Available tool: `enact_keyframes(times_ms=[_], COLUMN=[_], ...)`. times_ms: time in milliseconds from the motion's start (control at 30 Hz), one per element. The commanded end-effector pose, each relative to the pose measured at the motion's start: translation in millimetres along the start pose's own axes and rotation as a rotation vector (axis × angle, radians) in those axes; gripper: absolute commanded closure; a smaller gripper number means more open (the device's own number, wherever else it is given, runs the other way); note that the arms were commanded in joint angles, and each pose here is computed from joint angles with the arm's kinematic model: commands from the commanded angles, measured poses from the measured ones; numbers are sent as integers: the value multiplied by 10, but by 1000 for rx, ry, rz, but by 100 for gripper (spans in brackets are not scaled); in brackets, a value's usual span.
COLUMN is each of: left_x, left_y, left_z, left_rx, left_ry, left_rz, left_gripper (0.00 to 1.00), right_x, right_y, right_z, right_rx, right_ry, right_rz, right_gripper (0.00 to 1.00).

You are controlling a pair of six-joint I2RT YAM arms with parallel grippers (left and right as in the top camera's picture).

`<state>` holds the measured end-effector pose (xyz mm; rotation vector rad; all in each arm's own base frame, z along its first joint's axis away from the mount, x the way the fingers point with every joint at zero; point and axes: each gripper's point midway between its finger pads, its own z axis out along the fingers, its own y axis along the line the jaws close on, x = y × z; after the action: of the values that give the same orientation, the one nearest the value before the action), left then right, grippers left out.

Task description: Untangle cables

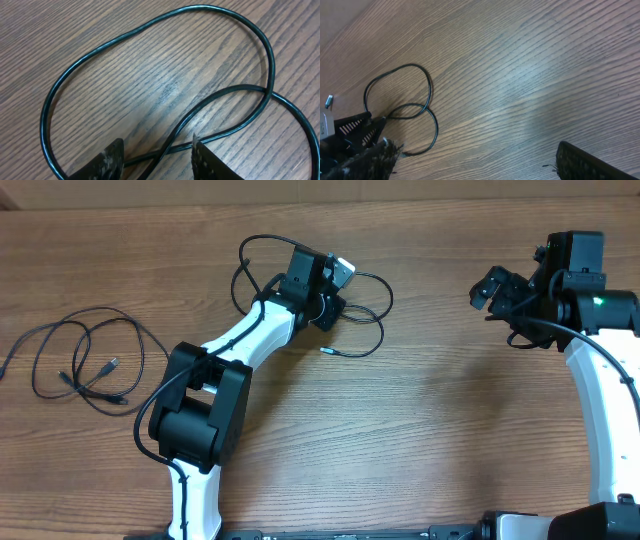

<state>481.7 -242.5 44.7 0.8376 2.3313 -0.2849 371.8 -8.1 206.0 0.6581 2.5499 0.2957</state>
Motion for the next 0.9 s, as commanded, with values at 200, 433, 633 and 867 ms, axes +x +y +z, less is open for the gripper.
enact_keyframes(times_ms=[200,433,633,867], left_x=[-67,28,46,227], left_y=[-63,-113,-114,-19], left_z=[11,225,270,437], left_rx=[22,31,28,-24], left_ry=[-19,-13,-13,33], left_rz=[60,78,81,76], left_gripper=[58,59,57,93], right_x=[-9,-9,-9,-9], right_y=[-3,-3,-3,-3], right_z=[-13,-13,-13,-13], right_rx=[-1,-1,-1,-1], right_ry=[-5,-5,-5,-5], right_rz=[5,5,5,5], right_gripper=[0,0,0,0])
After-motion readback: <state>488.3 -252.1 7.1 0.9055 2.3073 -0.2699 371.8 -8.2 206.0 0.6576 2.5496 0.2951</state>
